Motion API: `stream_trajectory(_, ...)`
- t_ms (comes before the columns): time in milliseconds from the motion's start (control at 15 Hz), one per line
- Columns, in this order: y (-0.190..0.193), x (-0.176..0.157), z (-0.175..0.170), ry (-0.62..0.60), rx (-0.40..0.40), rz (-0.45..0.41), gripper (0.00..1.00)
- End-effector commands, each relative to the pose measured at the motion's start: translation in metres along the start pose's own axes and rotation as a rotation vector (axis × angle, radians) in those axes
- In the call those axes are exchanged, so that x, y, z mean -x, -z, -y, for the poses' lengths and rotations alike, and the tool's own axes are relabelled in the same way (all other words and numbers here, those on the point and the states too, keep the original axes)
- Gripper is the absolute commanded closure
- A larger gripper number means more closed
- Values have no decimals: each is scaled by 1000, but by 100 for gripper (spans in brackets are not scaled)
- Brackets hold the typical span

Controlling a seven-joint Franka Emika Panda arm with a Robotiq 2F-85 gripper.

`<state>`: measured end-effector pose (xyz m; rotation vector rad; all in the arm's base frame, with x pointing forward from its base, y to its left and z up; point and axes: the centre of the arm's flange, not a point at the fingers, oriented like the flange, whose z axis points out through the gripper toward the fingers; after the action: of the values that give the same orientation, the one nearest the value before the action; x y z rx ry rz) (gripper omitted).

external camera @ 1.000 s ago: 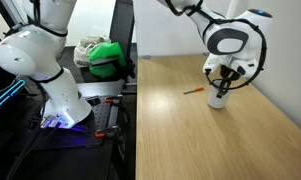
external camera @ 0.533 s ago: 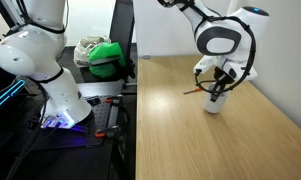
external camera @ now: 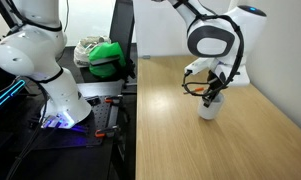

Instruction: Move the cup to the right

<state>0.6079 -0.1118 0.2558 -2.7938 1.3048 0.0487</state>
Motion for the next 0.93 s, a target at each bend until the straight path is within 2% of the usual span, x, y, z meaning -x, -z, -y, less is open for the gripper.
stream_trajectory(0,17,11,-23,-92,-29,-19,97)
stream_trajectory(867,6,0,-84,-346,4,-14,97)
